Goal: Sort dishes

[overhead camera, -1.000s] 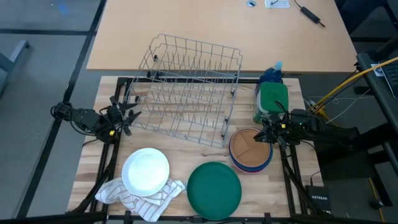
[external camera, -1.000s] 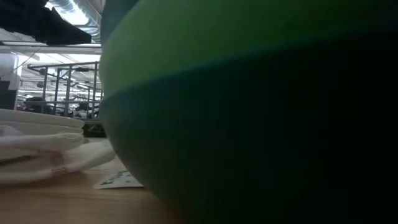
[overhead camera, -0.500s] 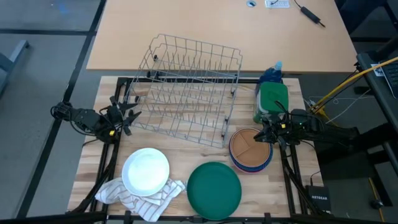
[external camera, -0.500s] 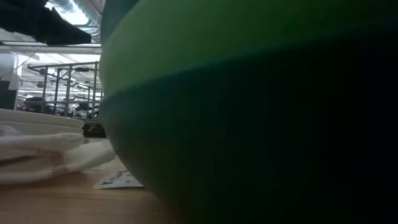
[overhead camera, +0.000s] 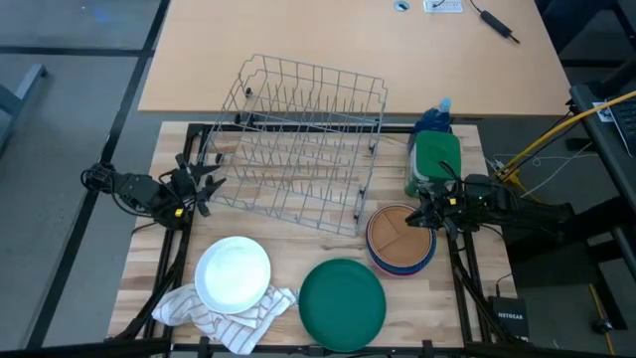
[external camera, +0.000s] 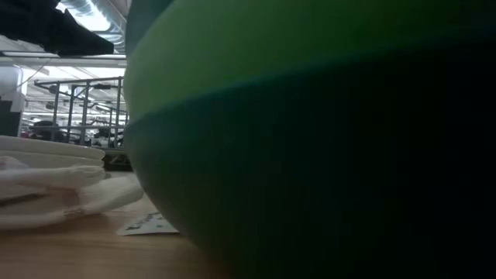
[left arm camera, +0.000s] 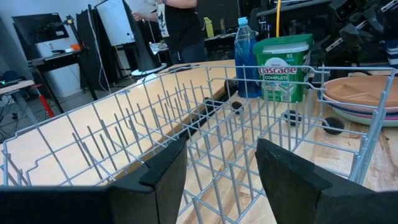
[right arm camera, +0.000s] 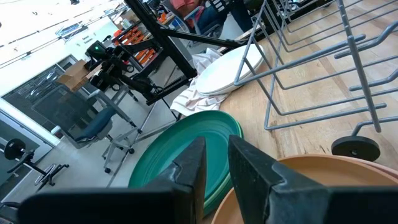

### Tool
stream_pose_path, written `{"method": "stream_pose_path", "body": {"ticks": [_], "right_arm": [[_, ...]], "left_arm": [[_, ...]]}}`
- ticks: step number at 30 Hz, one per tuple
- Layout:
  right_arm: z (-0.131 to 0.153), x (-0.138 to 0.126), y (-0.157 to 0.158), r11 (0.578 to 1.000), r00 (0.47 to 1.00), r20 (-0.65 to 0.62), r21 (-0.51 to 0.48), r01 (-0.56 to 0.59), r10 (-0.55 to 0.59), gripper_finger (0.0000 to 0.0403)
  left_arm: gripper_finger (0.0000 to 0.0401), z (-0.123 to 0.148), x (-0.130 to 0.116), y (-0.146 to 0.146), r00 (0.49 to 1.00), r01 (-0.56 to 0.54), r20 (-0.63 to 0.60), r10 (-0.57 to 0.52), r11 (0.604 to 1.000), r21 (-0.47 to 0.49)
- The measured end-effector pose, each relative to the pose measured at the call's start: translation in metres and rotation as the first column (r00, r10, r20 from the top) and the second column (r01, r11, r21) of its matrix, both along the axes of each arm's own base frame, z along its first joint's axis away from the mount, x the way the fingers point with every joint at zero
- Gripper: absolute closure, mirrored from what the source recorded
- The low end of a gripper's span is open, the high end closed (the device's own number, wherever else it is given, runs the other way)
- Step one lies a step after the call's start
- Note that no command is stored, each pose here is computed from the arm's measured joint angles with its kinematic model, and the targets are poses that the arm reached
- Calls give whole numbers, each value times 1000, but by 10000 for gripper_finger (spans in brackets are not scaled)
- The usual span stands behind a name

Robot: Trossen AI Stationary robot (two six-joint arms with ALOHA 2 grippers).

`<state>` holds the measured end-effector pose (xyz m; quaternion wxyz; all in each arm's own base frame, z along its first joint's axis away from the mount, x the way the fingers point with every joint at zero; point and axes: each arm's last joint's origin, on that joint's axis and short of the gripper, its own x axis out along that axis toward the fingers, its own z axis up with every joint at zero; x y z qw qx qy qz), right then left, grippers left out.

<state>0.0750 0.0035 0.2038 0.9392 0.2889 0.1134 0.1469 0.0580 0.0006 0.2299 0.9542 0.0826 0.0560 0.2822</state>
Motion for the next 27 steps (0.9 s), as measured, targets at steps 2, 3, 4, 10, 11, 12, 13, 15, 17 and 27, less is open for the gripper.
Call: {"method": "stream_pose_path", "body": {"ticks": [2,3,4,10,11,12,13,15,17,27], "right_arm": [[0,0,0,1000,1000,0,0,0,0,329],[0,0,0,1000,1000,0,0,0,0,329],[0,0,0,1000,1000,0,0,0,0,329],[0,0,0,1000,1000,0,0,0,0,329],[0,0,0,1000,1000,1,0,0,0,329],[0,0,0,1000,1000,2,0,0,0,329],[0,0,0,1000,1000,2,0,0,0,329],[0,0,0,1000,1000,3,0,0,0,329],[1,0,0,1000,1000,9,-4,14,-14,329],[1,1,-5,984,984,8,-21,177,-177,329]], "left_arm": [[217,0,0,0,1000,0,0,0,1000,0],[217,0,0,0,1000,0,0,0,1000,0],[217,0,0,0,1000,0,0,0,1000,0],[217,0,0,0,1000,0,0,0,1000,0],[217,0,0,0,1000,0,0,0,1000,0],[217,0,0,0,1000,0,0,0,1000,0],[217,0,0,0,1000,0,0,0,1000,0],[217,0,0,0,1000,0,0,0,1000,0],[217,0,0,0,1000,0,0,0,1000,0],[217,0,0,0,1000,0,0,0,1000,0]]}}
